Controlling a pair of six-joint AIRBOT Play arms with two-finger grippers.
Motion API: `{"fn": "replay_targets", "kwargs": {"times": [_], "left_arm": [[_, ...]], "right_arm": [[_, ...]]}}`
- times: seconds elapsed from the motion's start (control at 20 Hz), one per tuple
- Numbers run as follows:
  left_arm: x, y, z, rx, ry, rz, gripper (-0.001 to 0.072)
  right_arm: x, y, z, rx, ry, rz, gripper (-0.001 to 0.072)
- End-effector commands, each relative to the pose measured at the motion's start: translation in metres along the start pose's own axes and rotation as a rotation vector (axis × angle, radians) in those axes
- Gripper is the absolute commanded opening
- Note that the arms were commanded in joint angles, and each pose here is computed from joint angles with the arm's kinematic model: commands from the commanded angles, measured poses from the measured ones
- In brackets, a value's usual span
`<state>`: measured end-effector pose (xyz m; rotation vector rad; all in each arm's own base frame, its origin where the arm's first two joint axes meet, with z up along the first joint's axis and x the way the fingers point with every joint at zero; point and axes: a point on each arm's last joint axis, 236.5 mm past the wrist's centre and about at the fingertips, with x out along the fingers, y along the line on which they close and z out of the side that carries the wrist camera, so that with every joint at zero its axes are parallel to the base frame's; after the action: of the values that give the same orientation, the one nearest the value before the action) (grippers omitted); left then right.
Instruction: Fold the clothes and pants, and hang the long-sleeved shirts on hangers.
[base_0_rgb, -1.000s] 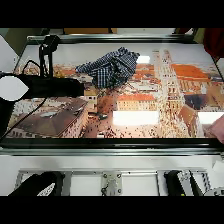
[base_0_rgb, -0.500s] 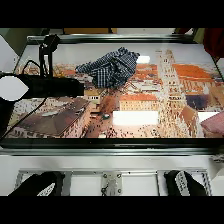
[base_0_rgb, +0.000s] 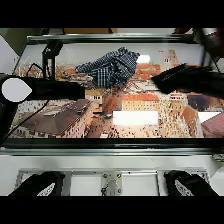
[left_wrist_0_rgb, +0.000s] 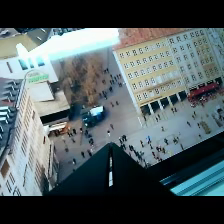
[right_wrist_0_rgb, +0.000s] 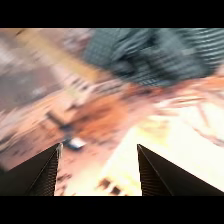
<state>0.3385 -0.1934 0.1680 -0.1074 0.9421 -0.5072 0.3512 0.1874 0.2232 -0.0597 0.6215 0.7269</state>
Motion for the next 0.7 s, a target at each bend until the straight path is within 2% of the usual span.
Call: {"fn": "replay_targets", "kwargs": {"times": [0.0, 0.25, 0.3, 0.35, 0.4, 0.65], "left_arm": [[0.012, 0.005, -0.017, -0.013, 0.049, 0.005, 0.0011], [0.014, 0.006, -0.021, -0.014, 0.061, 0.007, 0.0011], [0.014, 0.006, -0.021, -0.014, 0.061, 0.007, 0.0012], [0.014, 0.006, -0.021, -0.014, 0.062, 0.007, 0.0011], [0.014, 0.006, -0.021, -0.014, 0.061, 0.007, 0.0011], [0.014, 0.006, -0.020, -0.014, 0.060, 0.008, 0.0012]], "right_arm": [[0.040, 0.070, -0.037, -0.081, 0.149, 0.238, 0.0508], [0.051, 0.074, -0.049, -0.074, 0.200, 0.264, 0.0505], [0.050, 0.074, -0.049, -0.075, 0.200, 0.264, 0.0420], [0.050, 0.074, -0.049, -0.075, 0.200, 0.264, 0.0157], [0.050, 0.074, -0.049, -0.075, 0.199, 0.264, 0.0021], [0.050, 0.074, -0.049, -0.074, 0.200, 0.264, 0.0018]]}}
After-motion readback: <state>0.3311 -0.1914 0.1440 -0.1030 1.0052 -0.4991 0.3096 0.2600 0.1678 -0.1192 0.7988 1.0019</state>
